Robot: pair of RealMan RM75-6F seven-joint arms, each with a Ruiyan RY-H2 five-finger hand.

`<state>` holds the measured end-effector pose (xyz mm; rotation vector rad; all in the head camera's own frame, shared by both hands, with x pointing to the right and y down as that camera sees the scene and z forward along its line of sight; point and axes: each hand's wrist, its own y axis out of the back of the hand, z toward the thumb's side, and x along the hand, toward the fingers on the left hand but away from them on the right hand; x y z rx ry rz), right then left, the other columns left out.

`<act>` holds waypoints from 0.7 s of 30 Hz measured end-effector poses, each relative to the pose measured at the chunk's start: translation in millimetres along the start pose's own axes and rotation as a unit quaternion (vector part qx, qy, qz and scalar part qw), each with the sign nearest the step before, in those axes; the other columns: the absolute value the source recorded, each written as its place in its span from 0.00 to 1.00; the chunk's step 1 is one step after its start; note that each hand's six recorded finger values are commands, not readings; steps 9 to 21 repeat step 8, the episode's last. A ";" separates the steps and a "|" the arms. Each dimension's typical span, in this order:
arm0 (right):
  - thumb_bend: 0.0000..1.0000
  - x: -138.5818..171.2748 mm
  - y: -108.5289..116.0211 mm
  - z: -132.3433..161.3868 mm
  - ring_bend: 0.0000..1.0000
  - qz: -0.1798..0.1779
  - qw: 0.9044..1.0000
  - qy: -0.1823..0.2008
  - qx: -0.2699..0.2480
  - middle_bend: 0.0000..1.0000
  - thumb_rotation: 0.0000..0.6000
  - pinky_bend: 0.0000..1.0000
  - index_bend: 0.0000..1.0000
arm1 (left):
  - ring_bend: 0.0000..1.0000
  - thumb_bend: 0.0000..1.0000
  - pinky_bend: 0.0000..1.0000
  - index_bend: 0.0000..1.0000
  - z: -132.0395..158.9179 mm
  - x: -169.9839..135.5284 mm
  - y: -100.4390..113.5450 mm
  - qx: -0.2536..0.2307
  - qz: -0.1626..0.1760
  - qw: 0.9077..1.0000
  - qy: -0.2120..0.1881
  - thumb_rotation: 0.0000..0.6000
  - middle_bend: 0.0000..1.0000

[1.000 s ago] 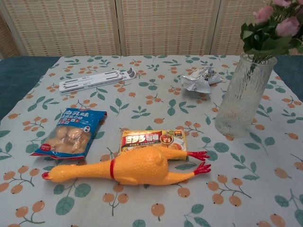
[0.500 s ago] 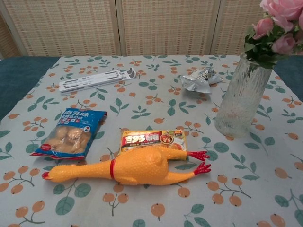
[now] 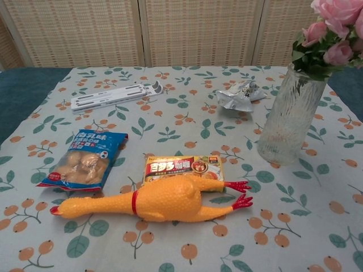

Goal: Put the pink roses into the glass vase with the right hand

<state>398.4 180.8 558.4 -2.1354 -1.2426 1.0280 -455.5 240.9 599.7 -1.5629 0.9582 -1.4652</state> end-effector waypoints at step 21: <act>0.06 26.6 -3.0 -5.2 0.00 -0.122 0.951 -0.016 0.283 0.00 1.00 0.18 0.00 | 0.02 0.33 0.35 0.07 -0.2 -0.2 1.4 -0.002 0.003 1.000 -0.001 1.00 0.00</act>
